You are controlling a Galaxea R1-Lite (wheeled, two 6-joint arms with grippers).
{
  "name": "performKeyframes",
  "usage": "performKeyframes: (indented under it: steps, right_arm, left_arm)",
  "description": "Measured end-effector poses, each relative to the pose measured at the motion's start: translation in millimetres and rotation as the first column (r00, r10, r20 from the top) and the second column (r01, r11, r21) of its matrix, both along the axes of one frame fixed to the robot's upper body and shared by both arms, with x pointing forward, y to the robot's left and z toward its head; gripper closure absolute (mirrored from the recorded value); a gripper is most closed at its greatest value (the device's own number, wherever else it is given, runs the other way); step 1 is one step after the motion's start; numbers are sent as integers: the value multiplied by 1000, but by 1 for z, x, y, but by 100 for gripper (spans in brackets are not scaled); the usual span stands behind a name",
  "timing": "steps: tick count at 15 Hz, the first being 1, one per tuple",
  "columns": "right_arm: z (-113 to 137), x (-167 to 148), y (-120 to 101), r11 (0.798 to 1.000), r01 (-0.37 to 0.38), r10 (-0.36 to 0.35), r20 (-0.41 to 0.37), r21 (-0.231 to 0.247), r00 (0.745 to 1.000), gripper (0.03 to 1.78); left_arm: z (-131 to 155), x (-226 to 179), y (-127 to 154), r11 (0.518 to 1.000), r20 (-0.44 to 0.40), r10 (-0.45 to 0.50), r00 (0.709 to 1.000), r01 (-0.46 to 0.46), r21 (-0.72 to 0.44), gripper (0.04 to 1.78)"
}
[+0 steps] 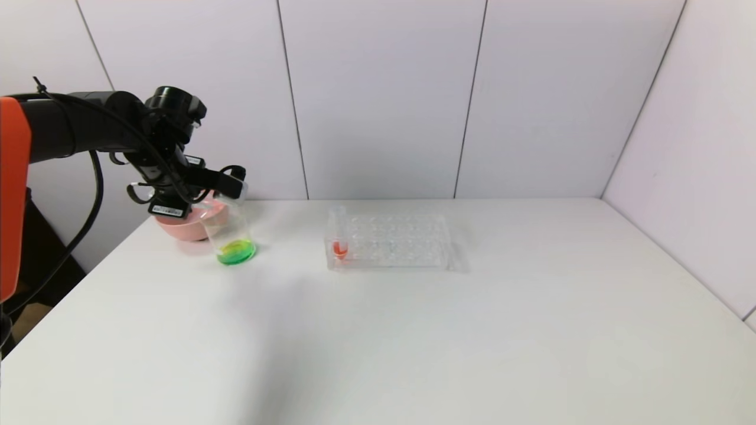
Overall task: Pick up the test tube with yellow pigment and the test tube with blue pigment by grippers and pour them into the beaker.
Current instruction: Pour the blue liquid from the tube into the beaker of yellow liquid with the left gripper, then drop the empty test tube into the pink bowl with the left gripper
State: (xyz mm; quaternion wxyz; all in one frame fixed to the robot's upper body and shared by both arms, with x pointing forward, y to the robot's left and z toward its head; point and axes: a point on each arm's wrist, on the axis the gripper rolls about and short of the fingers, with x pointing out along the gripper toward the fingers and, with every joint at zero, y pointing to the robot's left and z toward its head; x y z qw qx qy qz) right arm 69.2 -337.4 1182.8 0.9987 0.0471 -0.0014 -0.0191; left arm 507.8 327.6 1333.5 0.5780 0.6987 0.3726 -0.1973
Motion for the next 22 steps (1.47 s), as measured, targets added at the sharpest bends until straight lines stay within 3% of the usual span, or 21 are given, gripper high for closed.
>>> performKeyframes:
  steps: [15,19,20,22]
  right_arm:
    - [0,0,0,1000,0,0,0,0,1000,10]
    - [0,0,0,1000,0,0,0,0,1000,10]
    - [0,0,0,1000,0,0,0,0,1000,10]
    - [0,0,0,1000,0,0,0,0,1000,10]
  left_arm:
    - [6,-4,1,1000,16,21,1000,-20,-20,137]
    - [9,-8,12,972,41,114,993,-103,-210,137]
    - [12,-9,16,949,54,147,988,-125,-290,137]
    - [17,-11,23,858,57,224,973,-169,-486,137]
